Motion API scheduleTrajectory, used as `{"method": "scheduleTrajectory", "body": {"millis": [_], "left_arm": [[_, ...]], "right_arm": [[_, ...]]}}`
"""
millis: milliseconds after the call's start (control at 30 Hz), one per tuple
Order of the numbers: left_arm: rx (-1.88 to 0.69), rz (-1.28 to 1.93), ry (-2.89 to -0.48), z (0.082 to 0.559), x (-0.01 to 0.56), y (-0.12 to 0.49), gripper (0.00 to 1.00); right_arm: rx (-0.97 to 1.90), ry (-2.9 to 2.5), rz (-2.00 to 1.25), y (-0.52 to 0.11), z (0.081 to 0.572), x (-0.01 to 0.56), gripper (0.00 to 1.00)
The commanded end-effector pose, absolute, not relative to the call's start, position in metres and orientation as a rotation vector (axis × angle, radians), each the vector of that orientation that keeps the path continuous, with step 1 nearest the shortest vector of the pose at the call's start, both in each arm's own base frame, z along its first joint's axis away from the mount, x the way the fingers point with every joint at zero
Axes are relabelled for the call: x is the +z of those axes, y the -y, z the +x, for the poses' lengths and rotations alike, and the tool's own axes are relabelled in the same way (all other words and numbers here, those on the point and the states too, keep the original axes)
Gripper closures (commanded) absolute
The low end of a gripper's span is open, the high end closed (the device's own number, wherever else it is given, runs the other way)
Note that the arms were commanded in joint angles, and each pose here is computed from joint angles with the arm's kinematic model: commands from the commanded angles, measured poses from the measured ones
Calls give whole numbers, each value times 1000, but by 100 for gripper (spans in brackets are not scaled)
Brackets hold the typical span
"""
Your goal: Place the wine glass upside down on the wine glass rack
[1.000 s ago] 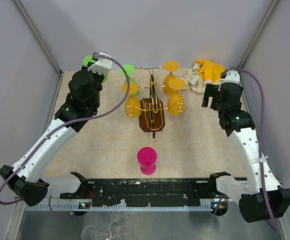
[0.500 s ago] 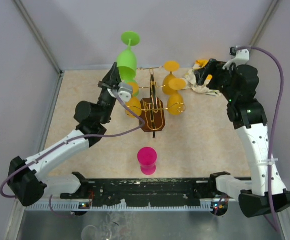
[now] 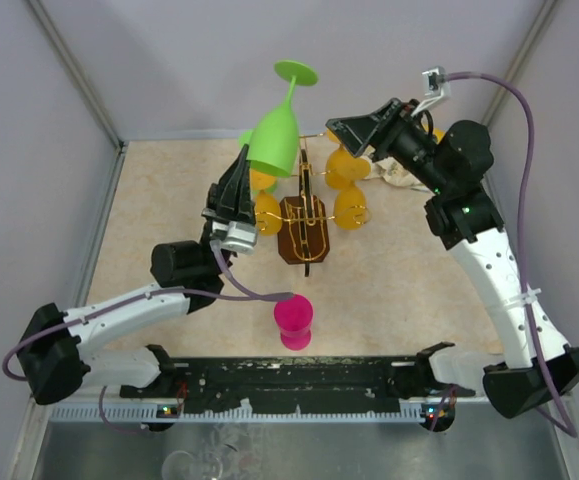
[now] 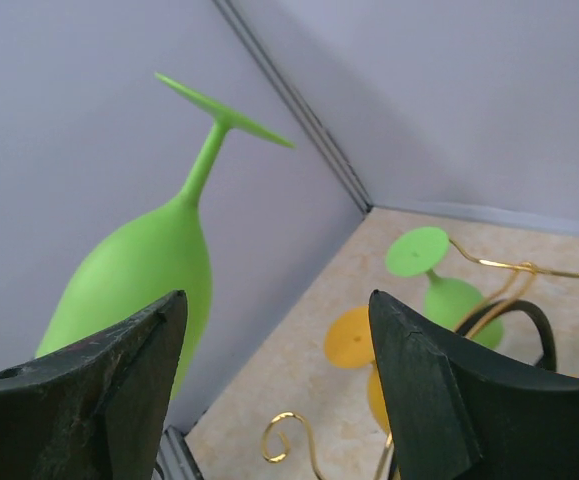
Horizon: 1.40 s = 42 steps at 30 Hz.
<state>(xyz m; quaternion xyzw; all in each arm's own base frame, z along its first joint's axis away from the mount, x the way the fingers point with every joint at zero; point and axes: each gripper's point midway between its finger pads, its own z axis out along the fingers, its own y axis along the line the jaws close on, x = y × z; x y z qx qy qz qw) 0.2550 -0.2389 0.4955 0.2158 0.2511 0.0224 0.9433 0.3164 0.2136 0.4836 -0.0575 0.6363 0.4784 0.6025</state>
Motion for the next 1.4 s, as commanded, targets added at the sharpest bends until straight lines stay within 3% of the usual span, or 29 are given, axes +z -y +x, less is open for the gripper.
{"method": "scheduleTrajectory", "body": {"millis": [0, 267, 1367], "left_arm": [[27, 358, -438, 239, 508, 232, 100], [7, 351, -438, 238, 503, 240, 100], [-33, 374, -445, 242, 490, 256, 100]], "right_arm": [[1260, -1295, -191, -232, 293, 529, 27], [1360, -1244, -214, -253, 290, 536, 37], [1452, -1206, -246, -292, 308, 546, 51]]}}
